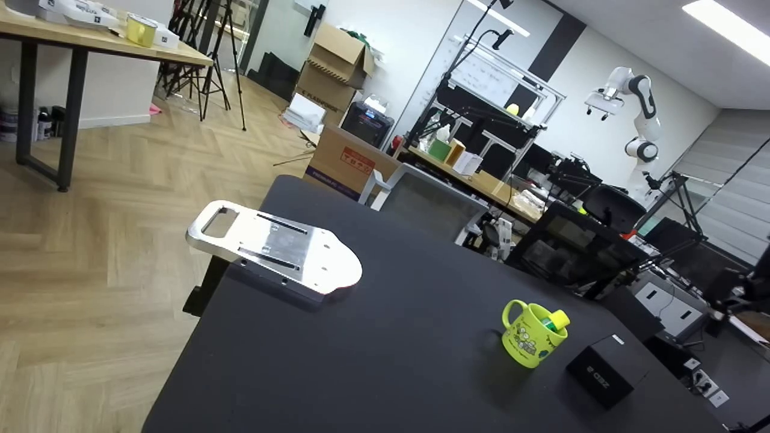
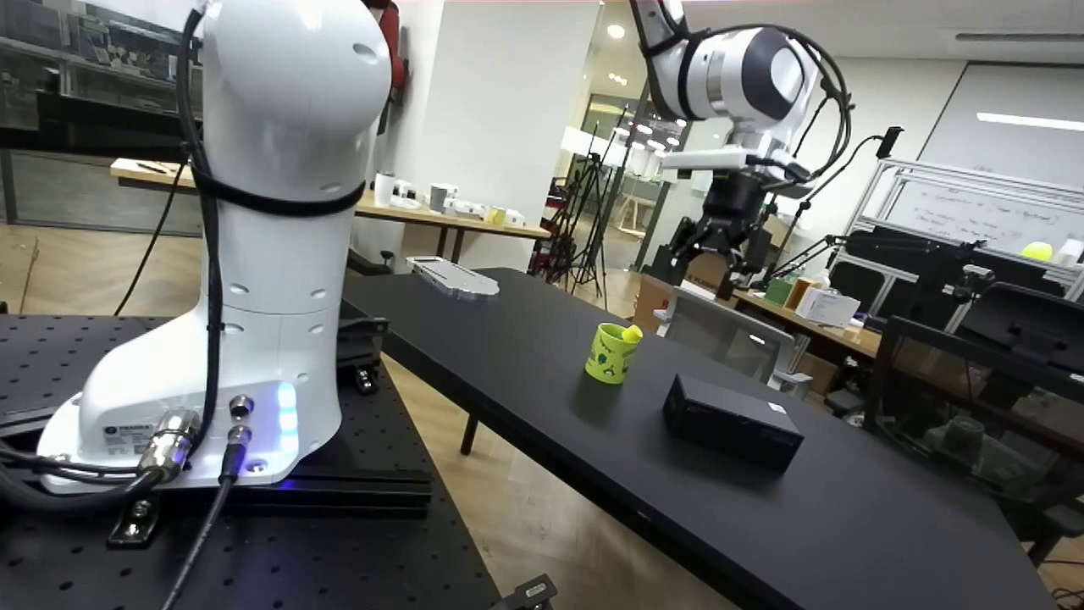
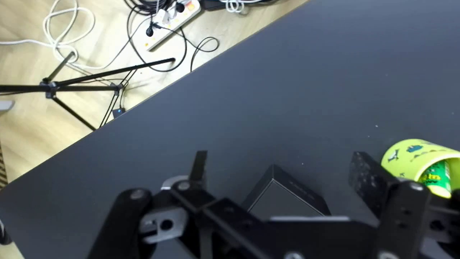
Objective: Remove the glue stick from the yellow mug and put it on the black box
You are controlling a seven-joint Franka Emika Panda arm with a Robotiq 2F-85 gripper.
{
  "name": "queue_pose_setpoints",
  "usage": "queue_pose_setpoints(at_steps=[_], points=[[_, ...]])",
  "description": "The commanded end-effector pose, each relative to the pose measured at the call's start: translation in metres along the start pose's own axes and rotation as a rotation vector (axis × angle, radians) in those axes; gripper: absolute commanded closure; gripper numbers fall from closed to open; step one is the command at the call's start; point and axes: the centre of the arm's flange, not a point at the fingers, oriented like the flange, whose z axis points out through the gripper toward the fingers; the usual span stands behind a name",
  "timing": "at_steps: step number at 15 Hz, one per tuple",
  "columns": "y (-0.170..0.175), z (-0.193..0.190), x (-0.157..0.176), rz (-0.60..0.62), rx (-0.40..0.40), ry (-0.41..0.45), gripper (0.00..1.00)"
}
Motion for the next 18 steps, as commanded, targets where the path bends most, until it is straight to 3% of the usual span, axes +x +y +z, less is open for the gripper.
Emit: queue_pose_setpoints(at_steps=[1, 2, 4, 9, 13, 18], points=[[-0.045, -0.01, 0.065, 0.134, 0.106, -0.103, 0.0], [-0.028, 0.008, 0.025, 0.058, 0.057, -0.06, 0.0], [-0.047, 0.009, 0.042, 0.074, 0.09, -0.091, 0.0], [-0.045, 0.006, 0.048, 0.083, 0.094, -0.1, 0.0], [-0.086, 0.029, 0.082, 0.077, 0.097, -0.044, 0.0], [-0.132, 0.075, 0.113, 0.057, 0.128, -0.088, 0.0]])
